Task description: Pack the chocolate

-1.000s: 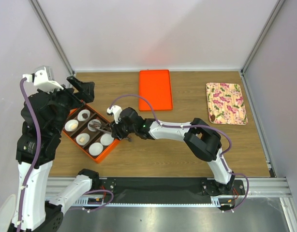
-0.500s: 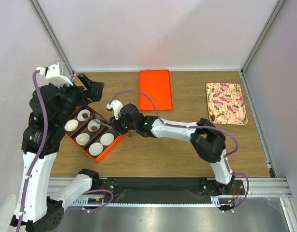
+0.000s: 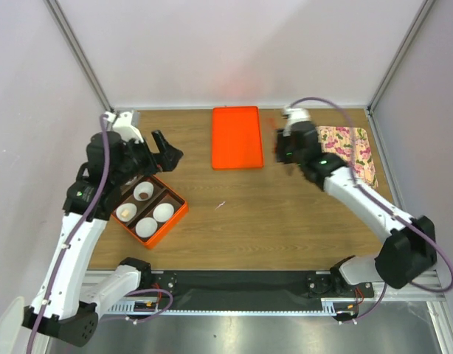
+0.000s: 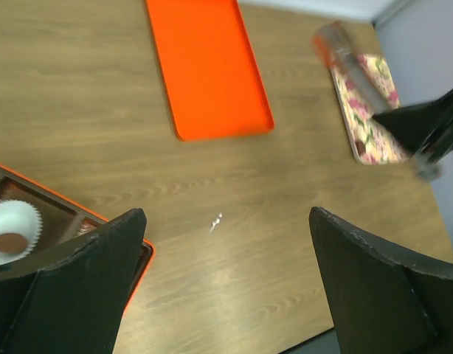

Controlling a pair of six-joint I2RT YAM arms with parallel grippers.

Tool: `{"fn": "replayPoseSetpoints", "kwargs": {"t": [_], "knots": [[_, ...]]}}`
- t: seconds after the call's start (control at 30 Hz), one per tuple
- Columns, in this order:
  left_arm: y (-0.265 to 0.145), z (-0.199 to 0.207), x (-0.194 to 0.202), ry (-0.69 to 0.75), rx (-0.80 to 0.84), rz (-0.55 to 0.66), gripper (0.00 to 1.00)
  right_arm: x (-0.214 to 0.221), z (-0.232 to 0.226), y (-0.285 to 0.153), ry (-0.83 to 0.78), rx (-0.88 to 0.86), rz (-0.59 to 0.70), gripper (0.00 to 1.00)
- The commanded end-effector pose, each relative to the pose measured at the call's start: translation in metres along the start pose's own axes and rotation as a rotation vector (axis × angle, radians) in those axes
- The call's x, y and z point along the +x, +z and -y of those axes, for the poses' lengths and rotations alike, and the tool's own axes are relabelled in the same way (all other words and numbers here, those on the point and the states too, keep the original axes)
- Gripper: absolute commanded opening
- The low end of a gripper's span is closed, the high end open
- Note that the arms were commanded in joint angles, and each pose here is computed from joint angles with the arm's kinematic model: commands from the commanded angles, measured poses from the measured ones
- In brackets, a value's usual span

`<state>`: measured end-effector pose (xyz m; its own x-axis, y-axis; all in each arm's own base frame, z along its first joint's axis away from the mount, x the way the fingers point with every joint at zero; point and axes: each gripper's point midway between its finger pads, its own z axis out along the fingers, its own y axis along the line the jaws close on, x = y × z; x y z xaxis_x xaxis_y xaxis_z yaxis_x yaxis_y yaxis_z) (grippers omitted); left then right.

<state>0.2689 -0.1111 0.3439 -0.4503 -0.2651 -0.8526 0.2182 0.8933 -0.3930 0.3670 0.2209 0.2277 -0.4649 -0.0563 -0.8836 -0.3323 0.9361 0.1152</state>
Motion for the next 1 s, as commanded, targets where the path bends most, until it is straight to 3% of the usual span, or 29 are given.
{"fn": "replayPoseSetpoints", "kwargs": {"t": [0.0, 0.13, 0.23, 0.97], "knots": [[0.011, 0.01, 0.024, -0.02, 0.105, -0.053, 1.0, 0.023, 0.099, -0.031, 0.141, 0.256, -0.087, 0.41], [0.021, 0.012, 0.054, -0.035, 0.144, -0.119, 1.0, 0.066, 0.171, -0.059, 0.267, 0.473, -0.231, 0.4], [0.025, 0.008, 0.066, -0.022, 0.134, -0.149, 1.0, 0.08, 0.191, -0.075, 0.361, 0.518, -0.258, 0.4], [0.03, 0.009, 0.077, -0.017, 0.161, -0.169, 1.0, 0.13, 0.199, -0.073, 0.383, 0.509, -0.359, 0.43]]}}
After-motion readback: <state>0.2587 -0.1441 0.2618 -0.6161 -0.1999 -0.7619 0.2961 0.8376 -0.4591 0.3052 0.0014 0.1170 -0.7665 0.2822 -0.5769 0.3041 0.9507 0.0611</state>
